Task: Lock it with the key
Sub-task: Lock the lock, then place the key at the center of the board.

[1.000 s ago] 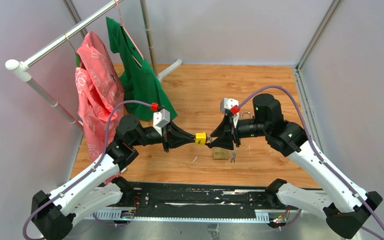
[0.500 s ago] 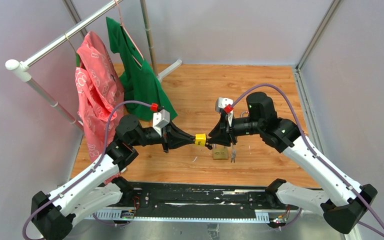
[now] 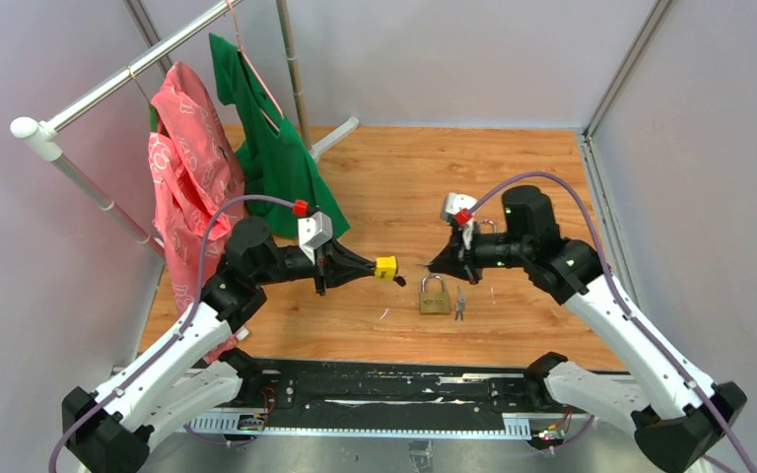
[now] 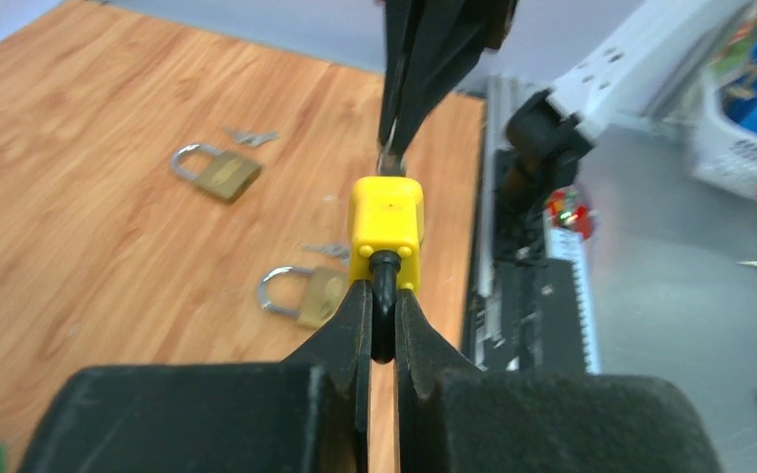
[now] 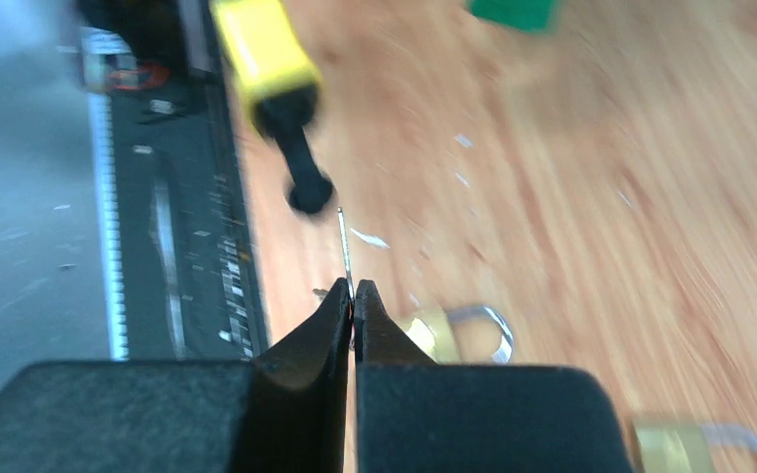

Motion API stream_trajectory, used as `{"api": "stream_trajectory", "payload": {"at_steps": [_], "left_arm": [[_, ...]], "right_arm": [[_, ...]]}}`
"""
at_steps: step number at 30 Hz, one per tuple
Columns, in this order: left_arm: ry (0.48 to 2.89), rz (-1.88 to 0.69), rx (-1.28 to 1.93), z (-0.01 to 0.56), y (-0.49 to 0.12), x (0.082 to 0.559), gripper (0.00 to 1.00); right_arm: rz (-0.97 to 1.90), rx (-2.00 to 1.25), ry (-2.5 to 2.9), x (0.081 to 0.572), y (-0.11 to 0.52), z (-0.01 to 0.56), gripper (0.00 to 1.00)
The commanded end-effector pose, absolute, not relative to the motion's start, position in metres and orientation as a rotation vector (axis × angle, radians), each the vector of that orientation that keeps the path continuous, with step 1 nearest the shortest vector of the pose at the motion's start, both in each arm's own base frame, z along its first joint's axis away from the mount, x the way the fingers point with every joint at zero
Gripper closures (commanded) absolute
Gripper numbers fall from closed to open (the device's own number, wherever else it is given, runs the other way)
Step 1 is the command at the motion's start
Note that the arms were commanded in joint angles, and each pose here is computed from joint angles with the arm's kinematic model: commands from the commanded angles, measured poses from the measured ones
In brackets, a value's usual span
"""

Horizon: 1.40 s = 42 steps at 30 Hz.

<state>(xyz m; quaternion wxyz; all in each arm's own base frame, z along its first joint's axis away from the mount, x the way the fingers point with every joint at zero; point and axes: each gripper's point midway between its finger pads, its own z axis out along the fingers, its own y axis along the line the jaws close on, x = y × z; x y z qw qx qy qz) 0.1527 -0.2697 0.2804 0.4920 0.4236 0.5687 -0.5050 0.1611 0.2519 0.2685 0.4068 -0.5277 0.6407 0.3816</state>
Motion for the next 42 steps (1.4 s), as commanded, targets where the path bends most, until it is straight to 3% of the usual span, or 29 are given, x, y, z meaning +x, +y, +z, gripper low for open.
{"api": "stream_trajectory", "payload": {"at_steps": [1, 7, 13, 22, 31, 42], "left_arm": [[1.429, -0.927, 1.177, 0.251, -0.234, 0.176, 1.0], [1.485, -0.755, 1.264, 0.227, -0.204, 0.187, 1.0], [1.514, -0.84, 1.189, 0.222, -0.208, 0.182, 1.0], [1.511, -0.853, 1.131, 0.229, -0.209, 0.183, 1.0], [1.508, -0.861, 1.111, 0.231, -0.209, 0.183, 1.0], [1.498, -0.856, 1.105, 0.234, -0.21, 0.185, 1.0]], "right_arm": [[0.721, -1.146, 1.783, 0.189, 0.189, 0.243, 1.0], [0.655, -0.884, 1.926, 0.216, 0.163, 0.223, 1.0], [1.12, -0.309, 1.929, 0.248, 0.223, 0.207, 1.0], [1.296, -0.07, 2.217, 0.239, 0.289, 0.116, 1.0], [1.278, 0.014, 2.347, 0.263, 0.312, 0.059, 1.0], [0.952, 0.074, 2.42, 0.311, 0.288, 0.016, 1.0]]}}
